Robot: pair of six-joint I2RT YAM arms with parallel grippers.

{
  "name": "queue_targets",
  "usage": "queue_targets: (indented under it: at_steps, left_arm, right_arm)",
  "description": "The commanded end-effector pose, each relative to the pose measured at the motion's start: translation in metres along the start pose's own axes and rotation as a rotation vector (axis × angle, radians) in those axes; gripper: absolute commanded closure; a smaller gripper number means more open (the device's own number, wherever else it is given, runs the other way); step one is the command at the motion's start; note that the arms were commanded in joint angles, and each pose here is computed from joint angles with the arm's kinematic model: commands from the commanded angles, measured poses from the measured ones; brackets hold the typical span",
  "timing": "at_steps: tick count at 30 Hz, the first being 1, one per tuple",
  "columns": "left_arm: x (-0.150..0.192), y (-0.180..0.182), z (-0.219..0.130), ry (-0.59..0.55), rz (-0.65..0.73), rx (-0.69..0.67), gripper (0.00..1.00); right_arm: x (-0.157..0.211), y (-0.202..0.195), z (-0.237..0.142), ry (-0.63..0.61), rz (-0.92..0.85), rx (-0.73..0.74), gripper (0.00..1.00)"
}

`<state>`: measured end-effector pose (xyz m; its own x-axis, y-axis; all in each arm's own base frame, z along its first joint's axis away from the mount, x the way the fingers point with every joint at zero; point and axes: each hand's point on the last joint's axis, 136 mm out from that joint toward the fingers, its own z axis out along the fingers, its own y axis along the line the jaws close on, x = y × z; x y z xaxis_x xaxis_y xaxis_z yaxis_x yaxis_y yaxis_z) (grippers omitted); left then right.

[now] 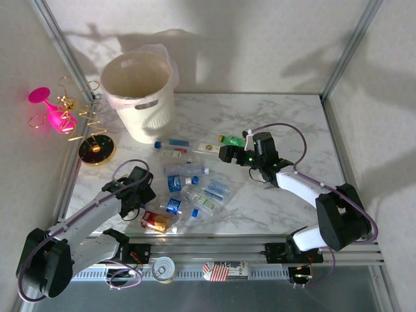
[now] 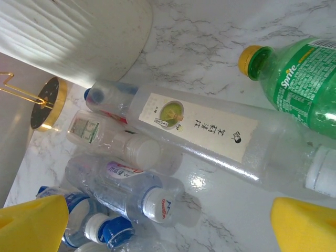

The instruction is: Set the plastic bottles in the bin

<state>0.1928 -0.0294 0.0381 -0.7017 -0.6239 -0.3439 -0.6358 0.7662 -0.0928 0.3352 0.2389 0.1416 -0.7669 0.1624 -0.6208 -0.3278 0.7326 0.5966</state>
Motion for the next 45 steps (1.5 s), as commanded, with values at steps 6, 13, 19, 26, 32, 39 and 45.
queue_targets:
  at_steps: [6, 13, 19, 26, 32, 39, 45]
  left_arm:
    - [-0.003, -0.008, 0.014, -0.029, 0.013, 0.010, 0.12]
    - [-0.018, -0.008, 0.010, -0.107, 0.027, 0.003, 0.18]
    - [-0.009, -0.003, 0.025, -0.092, 0.030, -0.006, 0.18]
    - [-0.009, 0.002, 0.032, -0.104, 0.053, -0.032, 0.25]
    - [-0.026, -0.002, 0.020, -0.170, 0.056, -0.026, 0.44]
    - [-0.088, -0.032, -0.032, -0.391, 0.083, 0.029, 0.60]
    - [-0.136, -0.080, -0.098, -0.545, 0.091, 0.200, 0.67]
  right_arm:
    - [-0.005, 0.001, -0.008, -0.020, -0.031, 0.028, 0.01]
    - [-0.004, -0.001, -0.006, -0.016, -0.029, 0.034, 0.01]
    - [-0.006, 0.001, -0.007, -0.019, -0.034, 0.034, 0.01]
    - [-0.005, -0.002, -0.011, -0.022, -0.039, 0.056, 0.01]
    - [-0.007, -0.001, -0.011, -0.027, -0.032, 0.049, 0.01]
    - [-0.011, 0.003, -0.009, -0.028, -0.034, 0.037, 0.01]
    - [-0.014, 0.008, -0.006, -0.031, -0.025, 0.012, 0.01]
